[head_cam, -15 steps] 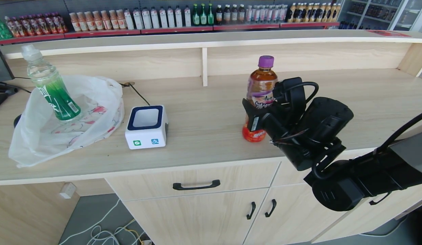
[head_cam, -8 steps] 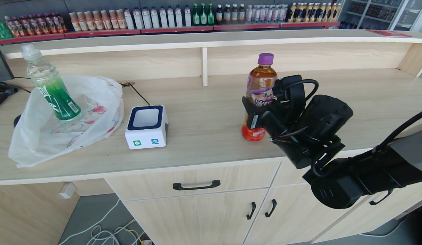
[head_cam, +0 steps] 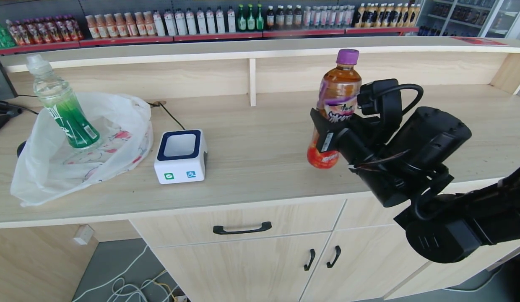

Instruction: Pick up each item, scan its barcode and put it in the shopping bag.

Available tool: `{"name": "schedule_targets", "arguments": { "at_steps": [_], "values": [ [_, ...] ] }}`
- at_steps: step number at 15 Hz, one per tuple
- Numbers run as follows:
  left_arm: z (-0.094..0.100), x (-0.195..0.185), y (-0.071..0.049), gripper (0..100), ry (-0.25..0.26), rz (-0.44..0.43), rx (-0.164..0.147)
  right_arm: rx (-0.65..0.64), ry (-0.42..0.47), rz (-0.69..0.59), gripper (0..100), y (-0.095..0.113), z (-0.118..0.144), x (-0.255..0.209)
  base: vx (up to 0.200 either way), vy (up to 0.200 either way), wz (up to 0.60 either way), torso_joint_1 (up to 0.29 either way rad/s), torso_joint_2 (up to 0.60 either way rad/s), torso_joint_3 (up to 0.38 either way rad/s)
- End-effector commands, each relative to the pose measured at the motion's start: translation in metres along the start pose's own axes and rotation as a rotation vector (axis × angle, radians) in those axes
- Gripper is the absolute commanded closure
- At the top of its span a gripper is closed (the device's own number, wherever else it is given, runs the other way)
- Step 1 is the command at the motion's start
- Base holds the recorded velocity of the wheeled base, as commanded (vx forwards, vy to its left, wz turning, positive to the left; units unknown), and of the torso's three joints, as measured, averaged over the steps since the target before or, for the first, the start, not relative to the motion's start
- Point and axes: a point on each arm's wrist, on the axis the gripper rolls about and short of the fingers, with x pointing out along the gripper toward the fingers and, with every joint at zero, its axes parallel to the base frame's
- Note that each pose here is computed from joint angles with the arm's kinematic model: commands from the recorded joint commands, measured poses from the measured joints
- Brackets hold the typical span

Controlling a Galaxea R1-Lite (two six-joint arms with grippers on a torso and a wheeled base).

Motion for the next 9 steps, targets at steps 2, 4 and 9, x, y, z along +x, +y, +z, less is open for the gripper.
{"name": "schedule_targets", "arguments": {
  "at_steps": [2, 4, 9],
  "values": [
    [0.0, 0.0, 0.0, 0, -0.001, 0.001, 0.0, -0.014, -0.015, 0.004, 100, -0.006, 0.031, -0.042, 0.0, 0.0, 0.0, 0.0, 0.0, 0.0],
    [0.0, 0.0, 0.0, 0, -0.001, 0.0, 0.0, -0.047, -0.013, 0.014, 100, -0.012, 0.04, -0.066, 0.0, 0.0, 0.0, 0.0, 0.0, 0.0],
    [0.0, 0.0, 0.0, 0, -0.001, 0.001, 0.0, -0.127, -0.016, 0.055, 100, -0.019, 0.03, -0.126, 0.0, 0.0, 0.0, 0.0, 0.0, 0.0]
  ]
}}
